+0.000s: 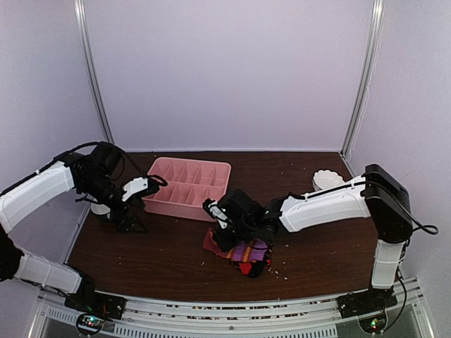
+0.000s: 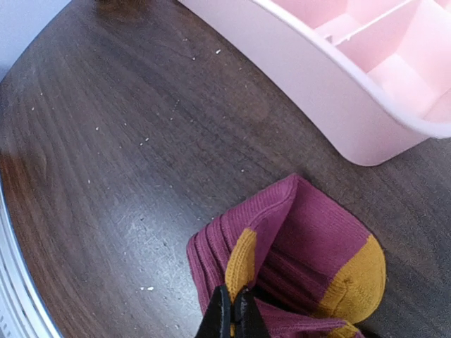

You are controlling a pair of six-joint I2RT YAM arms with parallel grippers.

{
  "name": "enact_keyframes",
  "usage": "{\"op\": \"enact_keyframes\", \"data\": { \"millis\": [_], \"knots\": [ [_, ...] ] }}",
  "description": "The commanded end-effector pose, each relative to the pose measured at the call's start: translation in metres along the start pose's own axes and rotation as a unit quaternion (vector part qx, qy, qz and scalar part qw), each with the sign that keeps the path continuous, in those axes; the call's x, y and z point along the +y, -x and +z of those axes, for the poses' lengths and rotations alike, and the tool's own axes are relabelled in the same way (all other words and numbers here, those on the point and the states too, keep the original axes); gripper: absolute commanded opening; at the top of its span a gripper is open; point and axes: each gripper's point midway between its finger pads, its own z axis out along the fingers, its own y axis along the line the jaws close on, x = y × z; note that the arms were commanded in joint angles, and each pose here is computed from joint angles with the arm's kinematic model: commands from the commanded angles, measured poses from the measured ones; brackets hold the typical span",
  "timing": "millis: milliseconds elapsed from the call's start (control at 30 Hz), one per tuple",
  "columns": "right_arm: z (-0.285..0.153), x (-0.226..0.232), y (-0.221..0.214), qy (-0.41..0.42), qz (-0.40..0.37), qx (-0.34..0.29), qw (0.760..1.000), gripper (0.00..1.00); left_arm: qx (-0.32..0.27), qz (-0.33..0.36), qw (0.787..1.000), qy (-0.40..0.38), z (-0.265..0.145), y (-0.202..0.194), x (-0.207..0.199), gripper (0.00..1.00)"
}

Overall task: Roll the socks
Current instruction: Pick up the sock from the sock, then place the sock at the center of the board.

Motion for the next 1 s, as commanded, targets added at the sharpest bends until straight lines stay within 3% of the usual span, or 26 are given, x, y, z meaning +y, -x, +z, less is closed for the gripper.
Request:
{"op": "enact_keyframes", "data": {
  "millis": [0,433,800,833,900,967],
  "knots": [
    [-0.035,-0.014,0.039,-0.017,-0.004,-0.04,0.999,0.0,0.005,0.006,1.0,0.009,-0.002,-0.003,0.002,0.98],
    [-0.162,-0.043,0.116,-0.029,-0.025,-0.147,0.988,0.0,0.002,0.007,1.0,0.004,-0.001,-0.002,0.001,0.98],
    [-0.167,-0.158,0.118,-0.173,0.05,-0.145,0.973,0.0,0.006,0.007,1.0,0.008,-0.001,-0.004,0.002,0.98],
    [-0.165,-0.167,0.115,-0.193,0.053,-0.138,0.97,0.03,0.007,0.007,1.0,0.009,-0.001,-0.004,0.003,0.98],
    [-0.161,-0.177,0.106,-0.227,0.048,-0.12,0.965,0.27,0.009,0.007,1.0,0.012,-0.001,-0.005,0.003,0.98],
    [-0.16,-0.172,0.095,-0.249,0.029,-0.105,0.962,0.42,0.01,0.008,1.0,0.014,-0.001,-0.005,0.004,0.98]
  ]
}}
